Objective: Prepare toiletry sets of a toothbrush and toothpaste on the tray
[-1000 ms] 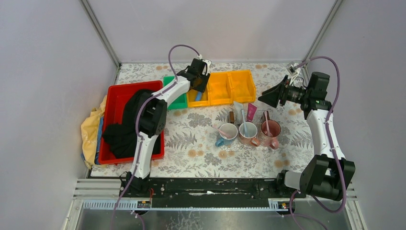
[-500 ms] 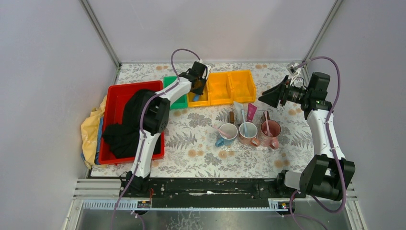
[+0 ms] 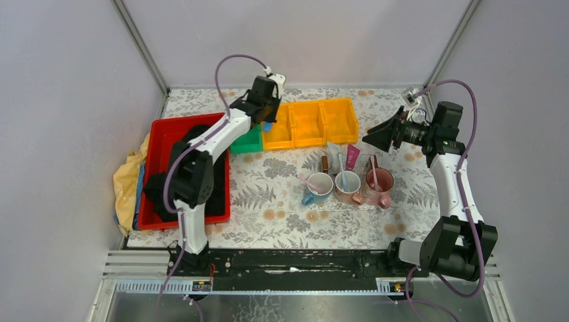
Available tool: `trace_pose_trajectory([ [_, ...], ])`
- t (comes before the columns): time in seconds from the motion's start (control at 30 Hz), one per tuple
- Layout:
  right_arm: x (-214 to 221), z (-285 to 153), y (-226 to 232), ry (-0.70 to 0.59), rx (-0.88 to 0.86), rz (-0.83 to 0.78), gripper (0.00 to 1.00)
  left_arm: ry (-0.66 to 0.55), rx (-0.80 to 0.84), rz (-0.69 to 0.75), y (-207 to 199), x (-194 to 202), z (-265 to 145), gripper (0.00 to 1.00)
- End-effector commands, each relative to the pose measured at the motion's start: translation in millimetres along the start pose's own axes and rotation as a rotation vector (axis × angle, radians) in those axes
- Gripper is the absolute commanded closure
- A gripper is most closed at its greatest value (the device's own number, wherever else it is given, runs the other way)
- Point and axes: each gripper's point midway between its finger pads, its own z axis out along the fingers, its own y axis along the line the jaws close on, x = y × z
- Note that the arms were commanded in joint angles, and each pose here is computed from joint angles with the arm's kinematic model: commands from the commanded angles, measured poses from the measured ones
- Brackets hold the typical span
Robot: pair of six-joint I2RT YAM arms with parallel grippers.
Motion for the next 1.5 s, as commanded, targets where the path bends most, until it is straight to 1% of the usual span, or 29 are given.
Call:
trace_pose_trajectory([
  [0.0, -5.8, -2.1, 8.0, -0.012, -0.031, -0.060, 0.37, -0.243, 0.010, -0.056, 4.0, -60.2, -49.8, 0.94],
  [0.2, -6.0, -2.9, 12.3, -0.012, -0.043, -0.080, 0.37, -0.418, 0.134, -0.136, -12.5, -80.9, -114.4, 0.95],
  [0.4, -7.1, -4.9, 17.3, -0.006, -0.045, -0.117, 0.37, -0.548, 0.305, -0.192, -36.6, -89.6, -177.8, 0.95],
  [0.7, -18.1, -9.1, 35.7, -0.020, -0.073, -0.176, 0.37, -0.734, 0.661, -0.229, -82.6, -89.9, -274.4, 0.96],
  [0.9, -24.2, -13.0, 53.9, -0.016, -0.115, -0.197, 0.37, -0.824, 0.885, -0.227, -111.1, -83.2, -324.0, 0.96],
  [0.97, -27.4, -14.2, 61.2, -0.016, -0.129, -0.209, 0.36, -0.843, 0.929, -0.214, -120.7, -78.5, -334.9, 0.96],
  [1.0, -31.9, -16.5, 72.0, -0.018, -0.146, -0.231, 0.33, -0.890, 0.982, -0.177, -135.8, -73.7, -353.3, 0.96],
  [1.13, -40.0, -18.8, 94.6, -0.014, -0.186, -0.267, 0.27, -0.964, 1.068, -0.121, -158.2, -64.7, -380.2, 0.96],
  [1.27, -45.2, -16.0, 121.8, -0.001, -0.241, -0.281, 0.17, -1.006, 1.128, -0.092, -177.4, -53.7, -391.0, 0.96],
  [1.47, -44.1, -11.0, 163.7, 0.034, -0.346, -0.263, 0.03, -1.000, 1.149, -0.049, -208.1, -39.4, -388.7, 0.96],
])
